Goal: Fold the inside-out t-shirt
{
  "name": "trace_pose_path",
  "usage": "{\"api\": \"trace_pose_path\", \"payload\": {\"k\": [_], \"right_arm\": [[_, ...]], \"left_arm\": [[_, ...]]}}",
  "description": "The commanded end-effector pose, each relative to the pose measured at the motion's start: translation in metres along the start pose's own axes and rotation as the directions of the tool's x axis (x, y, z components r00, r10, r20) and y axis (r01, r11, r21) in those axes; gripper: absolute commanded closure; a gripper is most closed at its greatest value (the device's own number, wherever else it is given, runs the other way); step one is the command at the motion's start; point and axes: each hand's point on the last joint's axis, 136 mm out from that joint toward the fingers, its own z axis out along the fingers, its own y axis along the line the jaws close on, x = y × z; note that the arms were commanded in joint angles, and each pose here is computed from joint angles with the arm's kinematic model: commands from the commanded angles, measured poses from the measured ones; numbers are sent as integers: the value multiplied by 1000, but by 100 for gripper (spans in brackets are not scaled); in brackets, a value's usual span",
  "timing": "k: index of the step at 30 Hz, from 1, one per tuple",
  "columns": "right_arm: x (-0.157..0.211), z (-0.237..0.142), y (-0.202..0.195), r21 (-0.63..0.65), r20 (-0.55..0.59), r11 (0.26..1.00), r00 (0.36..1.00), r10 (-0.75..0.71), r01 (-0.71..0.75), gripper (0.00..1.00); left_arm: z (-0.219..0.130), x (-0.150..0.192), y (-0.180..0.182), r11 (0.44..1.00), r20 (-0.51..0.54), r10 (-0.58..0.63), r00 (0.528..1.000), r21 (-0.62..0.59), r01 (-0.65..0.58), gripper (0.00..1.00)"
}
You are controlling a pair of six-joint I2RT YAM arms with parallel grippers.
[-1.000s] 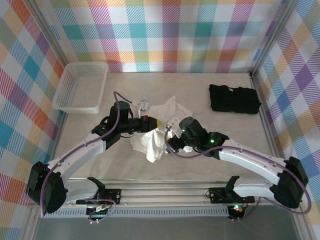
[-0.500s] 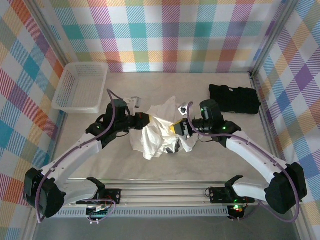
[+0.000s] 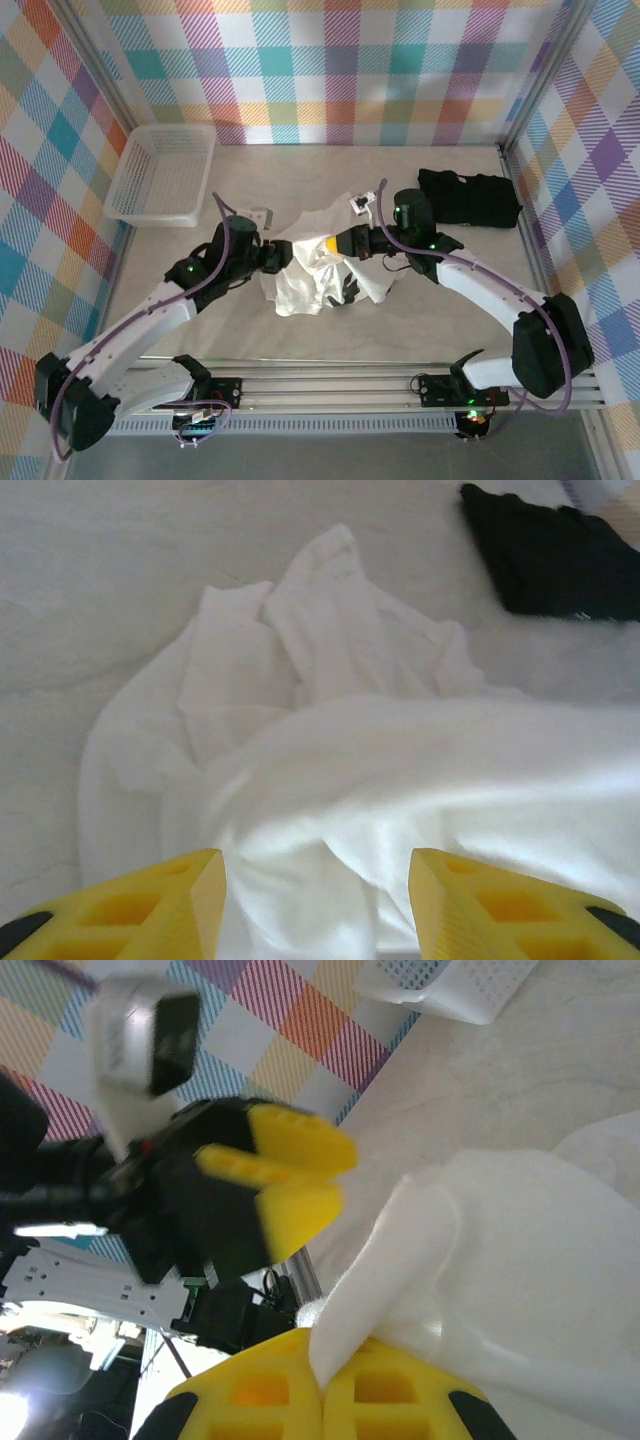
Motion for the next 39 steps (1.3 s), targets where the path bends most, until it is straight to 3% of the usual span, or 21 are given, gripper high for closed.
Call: {"api": "trace_pose_path", "payload": {"k": [1, 3, 8, 14, 24, 29, 39], "right_arm": [[-11, -2, 6, -31, 27, 999, 1000, -14, 14, 100], [-11, -4, 3, -22, 28, 1000, 1000, -7, 8, 100], [-11, -10, 3, 0, 34, 1000, 999, -14, 14, 100], [-9, -13, 2, 11, 40, 1000, 999, -21, 20, 100], [-6, -17, 1, 25, 40, 999, 999, -23, 22, 100], [-4, -18, 1, 32, 40, 999, 999, -25, 24, 100], [-4, -18, -1, 33, 43, 999, 999, -24, 23, 100]], "left_arm": [[-6, 13, -26, 984, 19, 102, 995, 147, -104, 49], [-7, 16, -45, 956, 40, 143, 989, 253, -148, 51], [9, 27, -63, 924, -30, 172, 985, 350, -151, 58], [38, 27, -52, 964, -97, 91, 991, 258, -64, 65], [59, 19, -45, 973, -106, -11, 994, 227, 35, 63], [59, 12, -44, 963, -91, -64, 994, 257, 86, 62], [76, 24, -54, 947, -179, -46, 983, 305, 100, 57]]}}
